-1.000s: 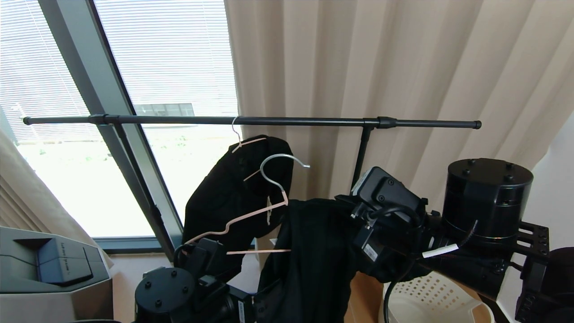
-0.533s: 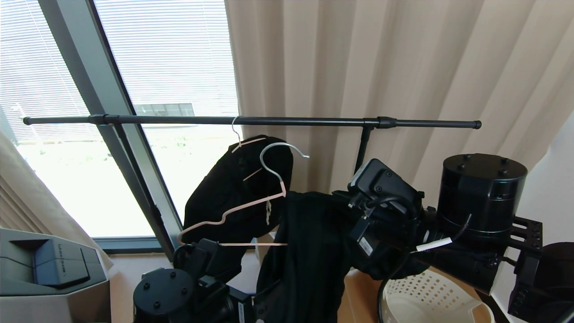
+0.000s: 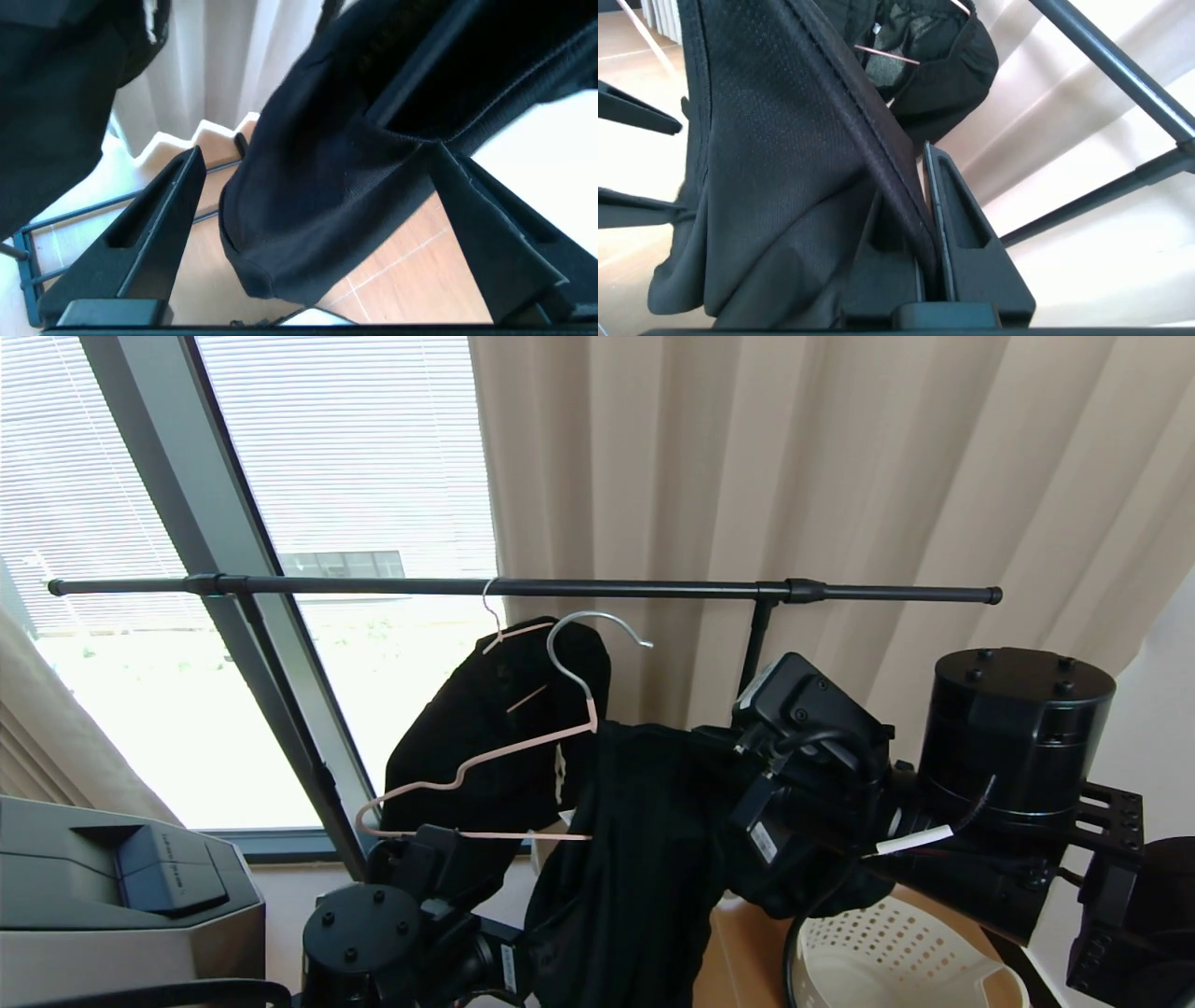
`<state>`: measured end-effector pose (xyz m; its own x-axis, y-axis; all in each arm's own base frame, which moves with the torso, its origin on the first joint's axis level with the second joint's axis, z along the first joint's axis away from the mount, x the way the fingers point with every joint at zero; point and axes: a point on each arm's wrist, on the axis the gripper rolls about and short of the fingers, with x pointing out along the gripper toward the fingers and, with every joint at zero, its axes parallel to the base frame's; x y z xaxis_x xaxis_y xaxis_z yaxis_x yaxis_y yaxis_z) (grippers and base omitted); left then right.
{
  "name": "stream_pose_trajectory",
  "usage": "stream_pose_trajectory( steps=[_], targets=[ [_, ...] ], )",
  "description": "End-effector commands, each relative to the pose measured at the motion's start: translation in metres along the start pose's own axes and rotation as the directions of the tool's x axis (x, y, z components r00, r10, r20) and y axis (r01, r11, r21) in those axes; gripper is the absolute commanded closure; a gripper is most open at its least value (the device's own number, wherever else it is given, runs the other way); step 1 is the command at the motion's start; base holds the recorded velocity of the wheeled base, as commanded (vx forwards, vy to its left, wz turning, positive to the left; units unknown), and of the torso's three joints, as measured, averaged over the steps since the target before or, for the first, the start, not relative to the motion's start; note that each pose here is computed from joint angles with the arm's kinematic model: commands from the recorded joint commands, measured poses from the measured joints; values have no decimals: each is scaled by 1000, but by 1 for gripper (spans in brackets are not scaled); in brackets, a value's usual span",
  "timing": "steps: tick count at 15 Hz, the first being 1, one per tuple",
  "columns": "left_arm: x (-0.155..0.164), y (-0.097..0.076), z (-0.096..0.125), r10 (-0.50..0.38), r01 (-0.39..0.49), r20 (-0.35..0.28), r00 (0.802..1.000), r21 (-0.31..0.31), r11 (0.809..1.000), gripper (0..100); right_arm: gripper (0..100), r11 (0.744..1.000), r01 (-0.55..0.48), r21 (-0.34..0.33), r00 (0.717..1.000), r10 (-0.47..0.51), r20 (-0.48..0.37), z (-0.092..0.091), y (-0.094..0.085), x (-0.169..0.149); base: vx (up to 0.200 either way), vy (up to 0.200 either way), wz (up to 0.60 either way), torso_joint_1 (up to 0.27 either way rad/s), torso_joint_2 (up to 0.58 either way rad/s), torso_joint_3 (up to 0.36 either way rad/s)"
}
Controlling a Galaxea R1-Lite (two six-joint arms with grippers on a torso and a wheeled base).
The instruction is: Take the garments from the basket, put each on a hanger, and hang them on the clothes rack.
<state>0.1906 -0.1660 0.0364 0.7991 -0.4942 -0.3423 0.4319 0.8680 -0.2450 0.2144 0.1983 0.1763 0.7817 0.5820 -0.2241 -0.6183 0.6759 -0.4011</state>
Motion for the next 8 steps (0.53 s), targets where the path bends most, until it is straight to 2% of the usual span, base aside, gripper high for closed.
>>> stream_pose_trajectory(
  steps=[1, 8],
  targets=[
    [1, 1, 2, 3, -3, 10, 1000, -7, 1000, 0, 100, 1000, -1, 0, 1000, 1, 1, 0, 0, 0, 0, 0, 0, 0, 0, 0],
    [-16, -2, 19, -31, 32, 79, 996, -18, 999, 0, 100, 1000, 4, 1, 1000, -4, -2, 0, -2, 2, 0, 0, 0, 0, 0, 0]
  ],
)
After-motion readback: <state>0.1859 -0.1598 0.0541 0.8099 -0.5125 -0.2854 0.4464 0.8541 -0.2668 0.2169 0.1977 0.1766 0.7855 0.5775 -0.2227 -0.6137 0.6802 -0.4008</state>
